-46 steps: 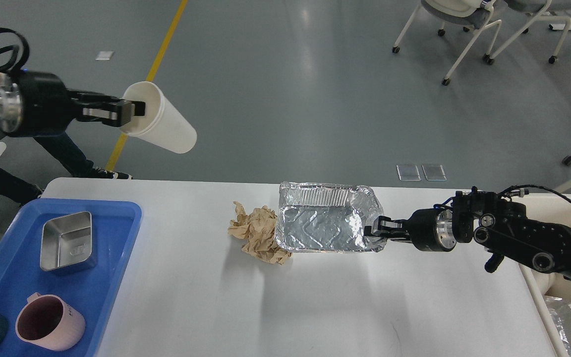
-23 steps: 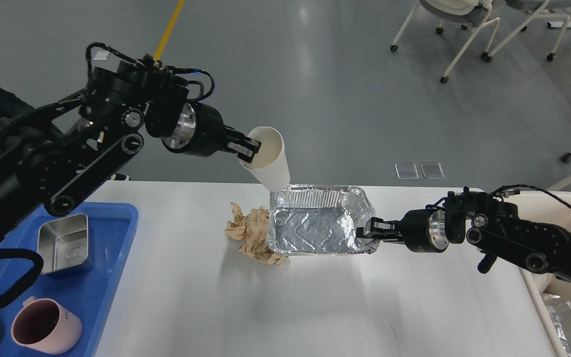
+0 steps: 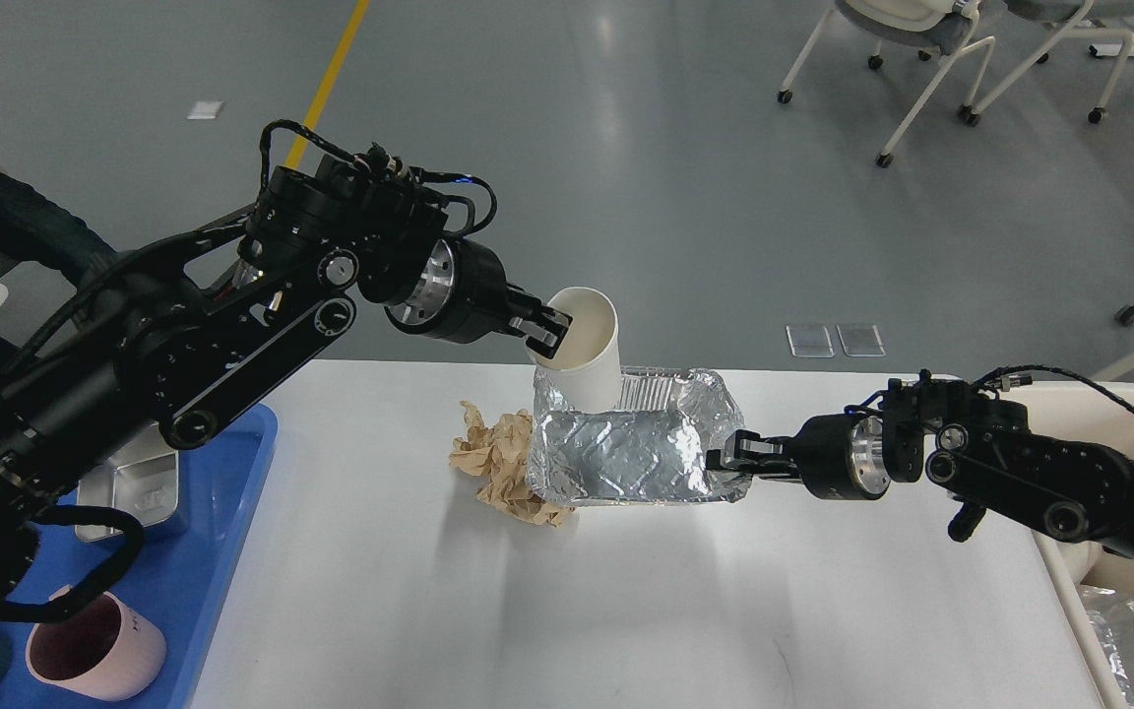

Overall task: Tidy desktop
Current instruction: 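Lift the white cup over and drop it into the foil tray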

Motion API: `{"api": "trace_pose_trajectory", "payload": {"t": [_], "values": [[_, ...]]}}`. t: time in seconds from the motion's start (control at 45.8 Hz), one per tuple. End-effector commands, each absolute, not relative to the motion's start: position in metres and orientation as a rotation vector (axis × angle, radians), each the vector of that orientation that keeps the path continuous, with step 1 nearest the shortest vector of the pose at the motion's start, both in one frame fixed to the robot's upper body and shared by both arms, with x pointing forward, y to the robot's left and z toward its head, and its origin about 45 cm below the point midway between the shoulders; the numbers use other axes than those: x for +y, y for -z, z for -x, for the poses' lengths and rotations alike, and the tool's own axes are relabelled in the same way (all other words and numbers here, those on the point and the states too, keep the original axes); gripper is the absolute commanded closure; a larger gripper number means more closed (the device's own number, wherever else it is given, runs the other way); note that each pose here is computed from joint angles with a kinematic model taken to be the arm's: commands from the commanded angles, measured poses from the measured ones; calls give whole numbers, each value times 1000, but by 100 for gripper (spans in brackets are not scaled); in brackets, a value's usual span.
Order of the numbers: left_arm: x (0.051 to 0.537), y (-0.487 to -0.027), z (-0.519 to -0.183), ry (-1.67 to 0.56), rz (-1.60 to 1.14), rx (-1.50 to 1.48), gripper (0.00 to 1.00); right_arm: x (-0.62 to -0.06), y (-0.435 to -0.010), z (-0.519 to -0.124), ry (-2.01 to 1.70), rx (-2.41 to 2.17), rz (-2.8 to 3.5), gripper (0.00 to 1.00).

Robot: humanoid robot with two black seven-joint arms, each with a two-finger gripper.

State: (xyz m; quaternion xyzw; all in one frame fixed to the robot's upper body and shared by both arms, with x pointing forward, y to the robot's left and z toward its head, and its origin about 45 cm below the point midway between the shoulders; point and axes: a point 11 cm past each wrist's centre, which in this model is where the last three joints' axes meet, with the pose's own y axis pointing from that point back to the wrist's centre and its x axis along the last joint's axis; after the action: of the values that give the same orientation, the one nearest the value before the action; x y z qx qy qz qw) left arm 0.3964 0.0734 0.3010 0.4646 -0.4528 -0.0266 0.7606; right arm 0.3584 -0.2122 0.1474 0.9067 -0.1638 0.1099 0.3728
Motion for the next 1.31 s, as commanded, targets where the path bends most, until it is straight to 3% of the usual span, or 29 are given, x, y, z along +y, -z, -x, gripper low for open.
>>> {"api": "trace_pose_trajectory", "payload": {"t": [0.0,0.568,0.612,0.655,0.743,0.765,0.939,1.289], "values": [[61,-279,-394,99,-1033,-953,98,-212,-148,-357,-283,-419,-2327,100],[6,-234,-390,79,-1003,-942,95,-211,-150,-357,-288,-425,-2334,100],[6,-233,-390,72,-1002,-946,90,-211,-151,-357,-290,-424,-2337,100],[5,-232,-391,63,-1001,-949,79,-210,-151,-357,-290,-422,-2339,100],[3,-230,-392,48,-989,-941,24,-209,-151,-356,-291,-420,-2341,100],[1,-230,-391,44,-983,-943,15,-209,-151,-356,-291,-420,-2341,100],[-7,-235,-392,3,-933,-949,5,-209,-150,-356,-288,-420,-2339,100],[-3,-251,-397,-26,-899,-936,3,-212,-148,-354,-279,-424,-2336,100]]}}
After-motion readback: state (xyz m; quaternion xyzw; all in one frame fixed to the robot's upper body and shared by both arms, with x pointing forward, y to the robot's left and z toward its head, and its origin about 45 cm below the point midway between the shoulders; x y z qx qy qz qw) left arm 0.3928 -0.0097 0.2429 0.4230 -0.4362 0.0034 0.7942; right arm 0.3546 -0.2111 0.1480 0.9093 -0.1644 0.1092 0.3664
